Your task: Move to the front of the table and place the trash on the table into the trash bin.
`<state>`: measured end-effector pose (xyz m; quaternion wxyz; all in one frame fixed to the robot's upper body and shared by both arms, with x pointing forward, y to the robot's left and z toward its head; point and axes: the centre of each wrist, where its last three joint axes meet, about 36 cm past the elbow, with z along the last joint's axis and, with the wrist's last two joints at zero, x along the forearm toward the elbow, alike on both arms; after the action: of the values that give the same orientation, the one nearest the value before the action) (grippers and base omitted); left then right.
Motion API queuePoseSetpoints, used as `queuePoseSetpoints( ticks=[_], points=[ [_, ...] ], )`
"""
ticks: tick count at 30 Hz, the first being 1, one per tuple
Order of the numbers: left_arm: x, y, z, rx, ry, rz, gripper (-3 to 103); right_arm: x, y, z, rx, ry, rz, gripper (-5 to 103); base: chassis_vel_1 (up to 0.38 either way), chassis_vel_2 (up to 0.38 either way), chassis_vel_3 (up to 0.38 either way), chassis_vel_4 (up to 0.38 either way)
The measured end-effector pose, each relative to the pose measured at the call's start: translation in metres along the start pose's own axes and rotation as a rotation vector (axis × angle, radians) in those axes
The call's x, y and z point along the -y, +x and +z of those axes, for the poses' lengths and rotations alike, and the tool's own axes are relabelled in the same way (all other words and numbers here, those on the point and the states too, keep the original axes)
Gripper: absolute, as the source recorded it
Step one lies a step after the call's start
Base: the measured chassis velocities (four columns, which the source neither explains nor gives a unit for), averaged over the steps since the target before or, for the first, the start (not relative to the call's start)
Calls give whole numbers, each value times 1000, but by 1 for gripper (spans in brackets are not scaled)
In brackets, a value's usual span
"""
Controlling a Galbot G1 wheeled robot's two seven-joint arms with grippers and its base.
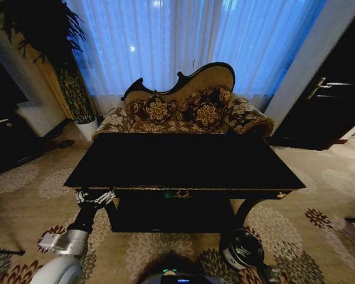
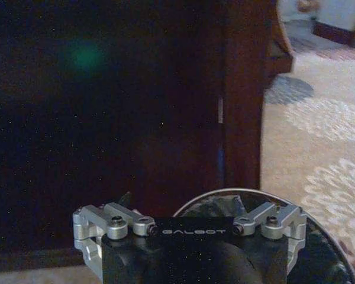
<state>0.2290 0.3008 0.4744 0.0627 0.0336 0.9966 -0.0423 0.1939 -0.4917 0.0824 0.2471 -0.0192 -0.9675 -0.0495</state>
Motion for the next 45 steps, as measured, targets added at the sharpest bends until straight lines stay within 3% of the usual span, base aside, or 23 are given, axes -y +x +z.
queuePoseSetpoints(
  ticks=[4, 15, 20, 26, 45],
  points=[
    [0, -1, -1, 4, -3, 3, 100, -3, -23, -16, 33, -92, 40, 100, 0, 0, 0, 0],
    [-7, -2, -2, 4, -10, -8, 100, -7, -58, -39, 52, -189, 76, 100, 0, 0, 0, 0],
    [-7, -3, -2, 2, -11, -6, 100, 2, -58, -45, 53, -189, 85, 100, 0, 0, 0, 0],
    [-5, -4, 0, -1, -4, 1, 100, 31, -53, -58, 58, -175, 131, 100, 0, 0, 0, 0],
    [-4, -3, -4, 6, -5, 4, 100, 58, -32, -57, 49, -105, 162, 100, 0, 0, 0, 0]
  ],
)
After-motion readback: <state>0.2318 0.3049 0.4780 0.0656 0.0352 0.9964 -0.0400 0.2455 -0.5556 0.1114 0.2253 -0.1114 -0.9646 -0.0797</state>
